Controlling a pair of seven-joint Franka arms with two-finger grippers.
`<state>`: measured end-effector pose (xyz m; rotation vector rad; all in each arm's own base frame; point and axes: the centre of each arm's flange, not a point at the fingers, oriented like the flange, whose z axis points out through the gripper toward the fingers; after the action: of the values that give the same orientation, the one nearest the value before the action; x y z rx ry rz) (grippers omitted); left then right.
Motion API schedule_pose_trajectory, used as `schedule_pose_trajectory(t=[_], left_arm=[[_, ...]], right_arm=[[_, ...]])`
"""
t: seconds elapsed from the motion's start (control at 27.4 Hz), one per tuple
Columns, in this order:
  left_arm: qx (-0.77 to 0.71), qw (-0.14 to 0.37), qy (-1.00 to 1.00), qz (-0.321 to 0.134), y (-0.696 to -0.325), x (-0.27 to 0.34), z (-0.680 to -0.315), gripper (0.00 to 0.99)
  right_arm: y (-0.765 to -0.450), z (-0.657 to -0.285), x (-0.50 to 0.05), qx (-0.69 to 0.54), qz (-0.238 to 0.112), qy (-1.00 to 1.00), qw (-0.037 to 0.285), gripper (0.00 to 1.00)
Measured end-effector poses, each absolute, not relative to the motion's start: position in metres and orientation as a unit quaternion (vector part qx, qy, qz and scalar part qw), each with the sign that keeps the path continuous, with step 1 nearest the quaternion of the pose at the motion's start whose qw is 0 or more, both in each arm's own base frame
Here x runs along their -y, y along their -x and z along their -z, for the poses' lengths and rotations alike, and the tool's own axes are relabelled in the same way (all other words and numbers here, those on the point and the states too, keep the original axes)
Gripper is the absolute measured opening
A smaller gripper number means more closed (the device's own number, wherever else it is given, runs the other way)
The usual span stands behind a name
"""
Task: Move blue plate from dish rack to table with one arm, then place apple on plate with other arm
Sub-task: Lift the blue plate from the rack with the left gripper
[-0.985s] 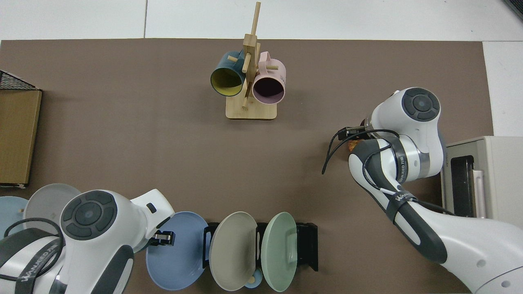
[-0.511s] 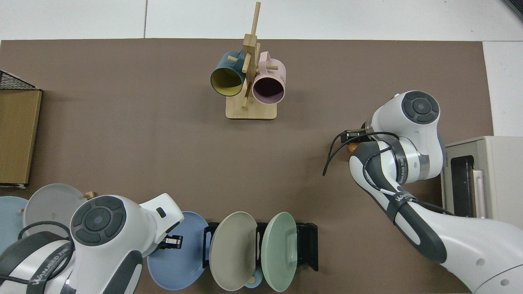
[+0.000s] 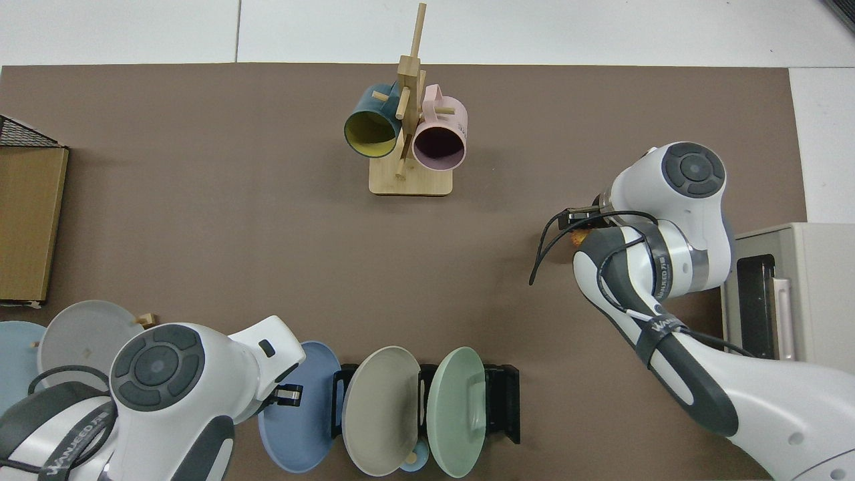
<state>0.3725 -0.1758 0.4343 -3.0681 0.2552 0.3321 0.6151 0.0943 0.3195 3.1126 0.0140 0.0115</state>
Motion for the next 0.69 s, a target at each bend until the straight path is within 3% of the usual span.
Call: schedule_pose_trajectory(t=[0.4, 0.69], left_arm=[[-0.081, 0.052, 0.993, -0.074, -0.392, 0.162, -0.466, 0.11], [-0.06, 0.044, 0.996, -0.045, -0.432, 0.148, -0.493, 0.11]], right_arm=[[-0.612, -0.415, -0.098, -0.006, -0.017, -1.0, 0.011, 0.79], [-0.603, -0.465, -0.096, -0.004, -0.015, -1.0, 0.011, 0.79]])
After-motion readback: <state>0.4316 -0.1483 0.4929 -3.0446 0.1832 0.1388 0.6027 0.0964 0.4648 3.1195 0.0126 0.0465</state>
